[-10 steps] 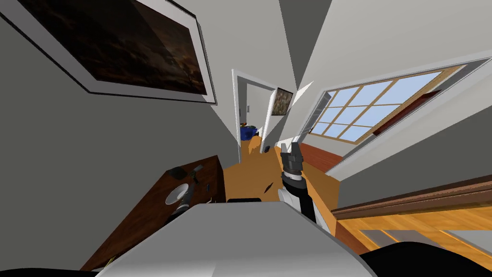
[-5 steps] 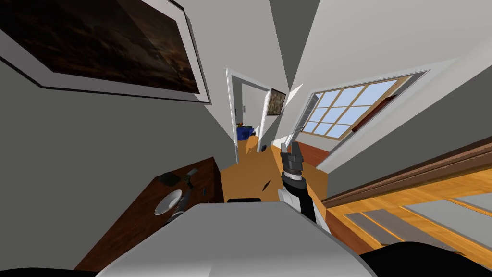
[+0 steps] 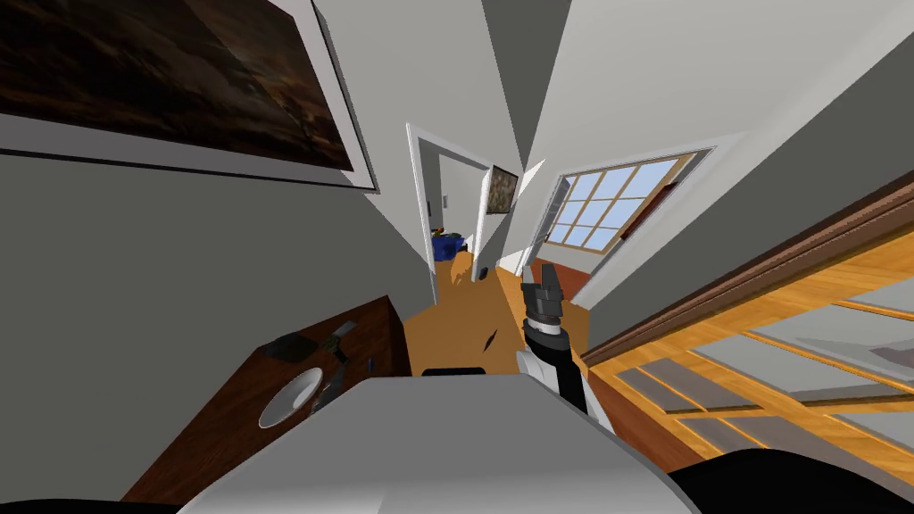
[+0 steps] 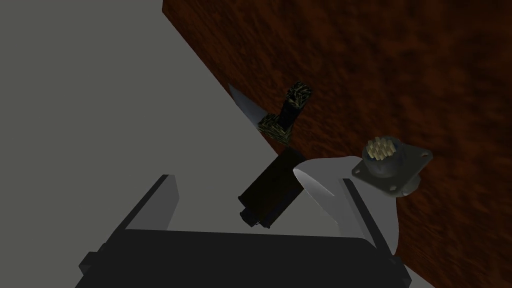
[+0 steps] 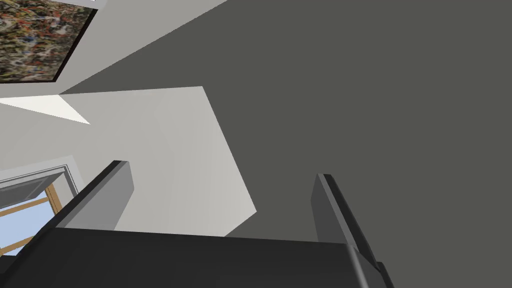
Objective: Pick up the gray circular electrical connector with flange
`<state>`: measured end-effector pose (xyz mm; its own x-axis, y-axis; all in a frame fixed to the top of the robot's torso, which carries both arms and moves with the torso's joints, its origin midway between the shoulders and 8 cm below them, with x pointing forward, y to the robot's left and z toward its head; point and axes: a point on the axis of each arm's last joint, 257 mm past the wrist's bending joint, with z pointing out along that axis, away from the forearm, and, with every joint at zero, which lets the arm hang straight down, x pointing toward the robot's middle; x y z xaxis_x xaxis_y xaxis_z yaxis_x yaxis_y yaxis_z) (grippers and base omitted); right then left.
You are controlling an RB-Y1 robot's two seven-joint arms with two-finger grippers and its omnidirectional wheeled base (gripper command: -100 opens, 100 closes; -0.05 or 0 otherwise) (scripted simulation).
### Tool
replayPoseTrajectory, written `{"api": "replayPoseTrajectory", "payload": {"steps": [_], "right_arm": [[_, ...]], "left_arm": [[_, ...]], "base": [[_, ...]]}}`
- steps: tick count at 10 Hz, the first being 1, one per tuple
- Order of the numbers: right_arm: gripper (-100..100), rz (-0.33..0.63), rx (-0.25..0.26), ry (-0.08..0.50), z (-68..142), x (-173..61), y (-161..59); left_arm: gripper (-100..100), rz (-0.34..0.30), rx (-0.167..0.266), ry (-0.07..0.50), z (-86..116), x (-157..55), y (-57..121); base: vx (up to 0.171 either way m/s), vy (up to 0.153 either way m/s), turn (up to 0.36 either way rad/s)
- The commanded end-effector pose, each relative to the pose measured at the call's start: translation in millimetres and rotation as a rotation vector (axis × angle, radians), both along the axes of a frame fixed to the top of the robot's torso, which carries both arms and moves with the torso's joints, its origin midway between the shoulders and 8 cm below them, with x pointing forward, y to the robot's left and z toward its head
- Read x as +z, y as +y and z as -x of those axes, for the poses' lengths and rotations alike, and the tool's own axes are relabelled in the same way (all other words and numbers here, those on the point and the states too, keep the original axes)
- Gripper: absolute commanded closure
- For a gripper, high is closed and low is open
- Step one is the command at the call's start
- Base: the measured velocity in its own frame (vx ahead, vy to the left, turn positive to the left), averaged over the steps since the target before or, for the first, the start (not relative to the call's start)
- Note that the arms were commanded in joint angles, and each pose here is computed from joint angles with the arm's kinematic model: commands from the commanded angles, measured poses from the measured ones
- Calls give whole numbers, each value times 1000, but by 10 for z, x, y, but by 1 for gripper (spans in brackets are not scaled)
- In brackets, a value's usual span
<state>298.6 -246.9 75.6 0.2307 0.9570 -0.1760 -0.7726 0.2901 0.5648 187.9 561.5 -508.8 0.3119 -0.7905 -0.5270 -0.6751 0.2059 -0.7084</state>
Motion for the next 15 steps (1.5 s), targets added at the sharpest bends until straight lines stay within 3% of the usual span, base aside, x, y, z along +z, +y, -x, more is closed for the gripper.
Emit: {"api": "replayPoseTrajectory", "payload": {"steps": [1, 3, 4, 6, 7, 9, 10, 12, 13, 14, 15], "right_arm": [[0, 0, 0, 0, 0, 0, 0], [0, 0, 0, 0, 0, 0, 0], [0, 0, 0, 0, 0, 0, 0], [0, 0, 0, 0, 0, 0, 0], [0, 0, 0, 0, 0, 0, 0], [0, 0, 0, 0, 0, -1, -1], [0, 0, 0, 0, 0, 0, 0], [0, 0, 0, 0, 0, 0, 0], [0, 0, 0, 0, 0, 0, 0], [0, 0, 0, 0, 0, 0, 0], [0, 0, 0, 0, 0, -1, -1]], "left_arm": [[-100, 5, 46, 47, 243, -116, 112], [-100, 15, 86, 102, 530, -260, 179], [-100, 15, 87, 106, 549, -270, 180], [-100, 28, 148, 171, 935, -417, 268], [-100, 27, 143, 161, 885, -394, 268], [-100, 36, 176, 199, 1112, -478, 294], [-100, 37, 177, 204, 1134, -487, 293], [-100, 55, 231, 256, 1478, -595, 313], [-100, 73, 275, 297, 1757, -680, 297], [-100, 72, 270, 288, 1709, -666, 301], [-100, 83, 292, 313, 1867, -716, 279]], "base": [[2, 18, -280], [0, 18, -179], [-1, 16, -117], [-7, 22, -274], [-10, 31, -78], [-3, 10, -58], [-7, 16, -132], [-15, 36, -219], [-38, 78, -351], [-29, 69, -128], [-8, 55, -88]]}}
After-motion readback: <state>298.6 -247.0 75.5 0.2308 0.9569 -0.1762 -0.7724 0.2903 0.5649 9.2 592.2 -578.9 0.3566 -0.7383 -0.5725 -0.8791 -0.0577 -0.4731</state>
